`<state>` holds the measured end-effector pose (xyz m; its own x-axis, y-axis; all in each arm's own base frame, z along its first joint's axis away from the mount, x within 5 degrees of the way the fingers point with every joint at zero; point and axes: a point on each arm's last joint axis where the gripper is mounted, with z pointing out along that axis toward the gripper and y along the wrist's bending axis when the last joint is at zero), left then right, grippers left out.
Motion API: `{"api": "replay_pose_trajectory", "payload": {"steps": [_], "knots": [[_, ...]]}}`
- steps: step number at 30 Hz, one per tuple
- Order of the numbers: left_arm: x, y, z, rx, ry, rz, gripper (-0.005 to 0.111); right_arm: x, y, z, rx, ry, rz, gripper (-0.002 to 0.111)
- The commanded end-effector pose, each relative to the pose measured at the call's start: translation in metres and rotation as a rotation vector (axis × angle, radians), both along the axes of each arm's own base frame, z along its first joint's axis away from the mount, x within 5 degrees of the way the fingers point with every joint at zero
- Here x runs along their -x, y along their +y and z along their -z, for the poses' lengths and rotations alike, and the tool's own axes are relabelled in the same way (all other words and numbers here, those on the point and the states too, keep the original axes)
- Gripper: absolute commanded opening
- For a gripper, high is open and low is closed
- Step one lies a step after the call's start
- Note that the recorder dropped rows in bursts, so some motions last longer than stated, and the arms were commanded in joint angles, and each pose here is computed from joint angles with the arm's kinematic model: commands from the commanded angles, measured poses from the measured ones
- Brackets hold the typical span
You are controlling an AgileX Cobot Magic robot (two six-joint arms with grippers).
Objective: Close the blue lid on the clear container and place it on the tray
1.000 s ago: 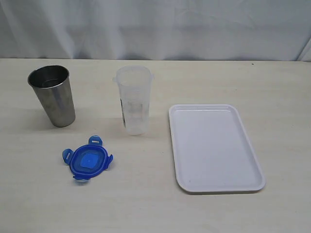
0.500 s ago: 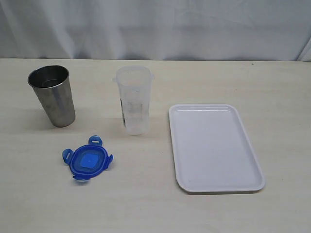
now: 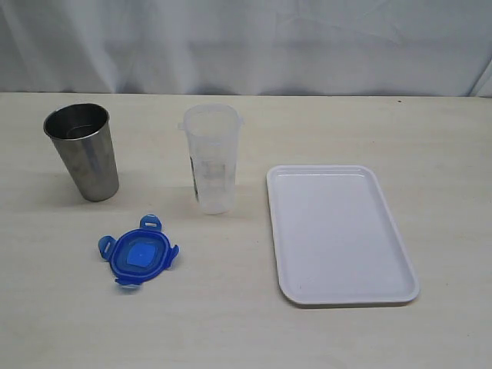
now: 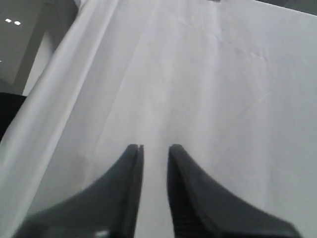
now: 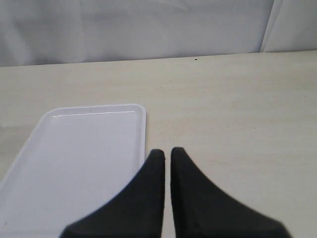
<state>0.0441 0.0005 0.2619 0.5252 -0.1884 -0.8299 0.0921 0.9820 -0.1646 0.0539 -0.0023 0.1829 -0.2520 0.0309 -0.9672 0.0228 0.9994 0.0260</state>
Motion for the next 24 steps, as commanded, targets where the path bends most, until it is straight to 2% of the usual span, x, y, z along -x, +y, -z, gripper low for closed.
{"api": "replay_pose_trajectory", "payload": {"steps": [1, 2, 4, 5, 7, 13, 17, 24], "knots": [[-0.012, -0.005, -0.012, -0.065, 0.045, 0.033, 0.056, 0.0, 0.0, 0.0, -0.007, -0.003, -0.001, 0.005], [-0.017, -0.005, -0.013, -0.064, 0.069, 0.034, 0.07, 0.0, 0.0, 0.0, -0.007, -0.003, -0.001, 0.005], [-0.029, -0.006, -0.01, -0.069, 0.113, 0.041, 0.089, 0.0, 0.0, 0.0, -0.007, -0.003, -0.001, 0.005], [-0.035, -0.007, -0.007, -0.088, 0.15, 0.046, 0.097, 0.0, 0.0, 0.0, -0.007, -0.003, -0.001, 0.005], [-0.048, -0.01, -0.001, -0.143, 0.223, 0.063, 0.103, 0.0, 0.0, 0.0, -0.007, -0.003, -0.001, 0.005], [-0.084, -0.014, 0.02, -0.159, 0.373, 0.111, 0.102, 0.0, 0.0, 0.0, -0.007, -0.003, -0.001, 0.005], [-0.105, -0.02, 0.041, -0.274, 0.475, 0.162, 0.102, 0.0, 0.0, 0.0, -0.007, -0.003, -0.001, 0.005], [-0.133, -0.025, 0.078, -0.318, 0.56, 0.215, 0.102, 0.0, 0.0, 0.0, -0.007, -0.003, -0.001, 0.005]]}}
